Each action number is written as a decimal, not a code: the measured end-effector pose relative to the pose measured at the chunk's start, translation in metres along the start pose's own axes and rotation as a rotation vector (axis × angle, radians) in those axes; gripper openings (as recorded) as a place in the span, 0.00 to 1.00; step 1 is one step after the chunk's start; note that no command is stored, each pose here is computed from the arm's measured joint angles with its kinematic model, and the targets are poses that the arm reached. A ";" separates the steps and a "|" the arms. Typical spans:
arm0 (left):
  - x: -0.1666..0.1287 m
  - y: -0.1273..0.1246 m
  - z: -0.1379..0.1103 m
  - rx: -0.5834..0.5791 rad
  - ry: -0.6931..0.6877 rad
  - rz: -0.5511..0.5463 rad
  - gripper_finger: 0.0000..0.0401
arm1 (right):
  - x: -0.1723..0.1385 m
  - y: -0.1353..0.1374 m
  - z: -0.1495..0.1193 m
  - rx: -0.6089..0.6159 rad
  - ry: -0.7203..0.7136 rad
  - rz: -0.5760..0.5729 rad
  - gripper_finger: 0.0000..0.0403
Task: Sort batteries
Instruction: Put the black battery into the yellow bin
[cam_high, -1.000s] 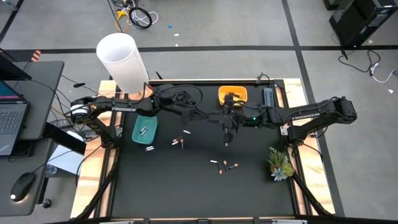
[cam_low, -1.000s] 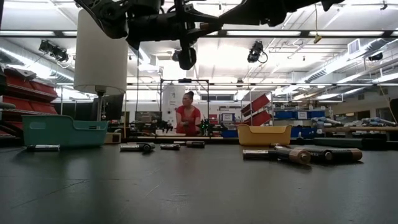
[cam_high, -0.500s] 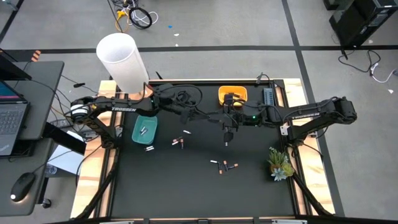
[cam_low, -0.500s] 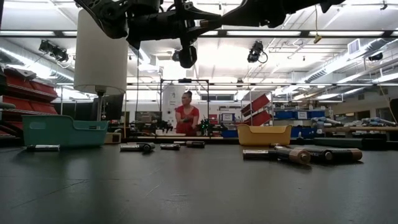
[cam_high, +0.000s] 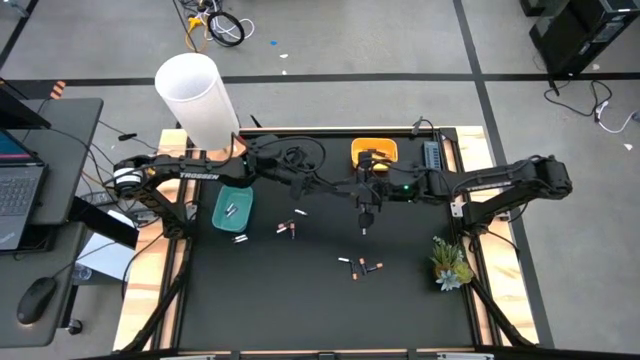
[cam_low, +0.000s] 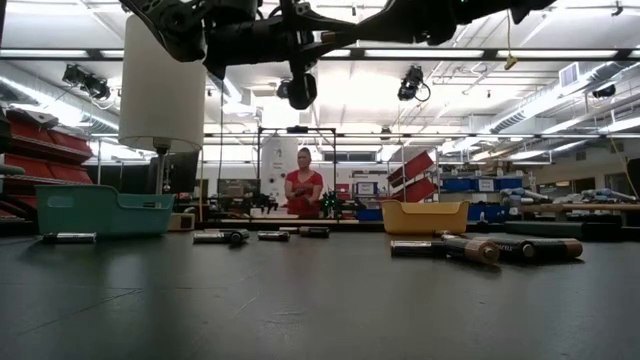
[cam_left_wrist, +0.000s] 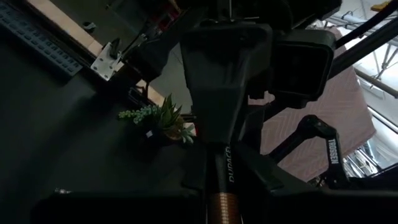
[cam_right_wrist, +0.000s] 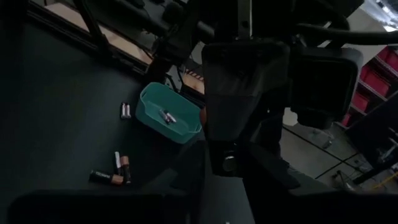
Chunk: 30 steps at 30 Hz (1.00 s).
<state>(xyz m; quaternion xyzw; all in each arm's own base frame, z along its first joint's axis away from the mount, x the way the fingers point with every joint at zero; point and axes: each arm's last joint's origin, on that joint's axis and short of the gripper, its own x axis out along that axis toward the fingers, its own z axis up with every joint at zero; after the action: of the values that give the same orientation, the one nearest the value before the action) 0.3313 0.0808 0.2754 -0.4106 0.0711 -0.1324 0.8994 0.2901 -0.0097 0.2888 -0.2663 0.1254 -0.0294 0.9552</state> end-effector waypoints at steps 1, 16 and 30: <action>0.000 0.000 0.000 0.000 0.001 0.000 0.15 | 0.002 0.001 -0.001 0.000 -0.002 0.000 0.26; 0.000 0.001 -0.001 -0.007 0.017 -0.003 0.15 | 0.010 0.003 -0.003 0.017 -0.016 0.006 0.22; 0.000 0.000 -0.001 -0.031 0.011 -0.002 0.21 | 0.010 0.003 -0.004 0.021 -0.010 0.010 0.14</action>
<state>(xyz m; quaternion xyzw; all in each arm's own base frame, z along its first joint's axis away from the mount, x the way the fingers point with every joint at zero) 0.3311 0.0803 0.2744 -0.4238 0.0776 -0.1343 0.8924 0.2990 -0.0098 0.2816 -0.2559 0.1214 -0.0247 0.9587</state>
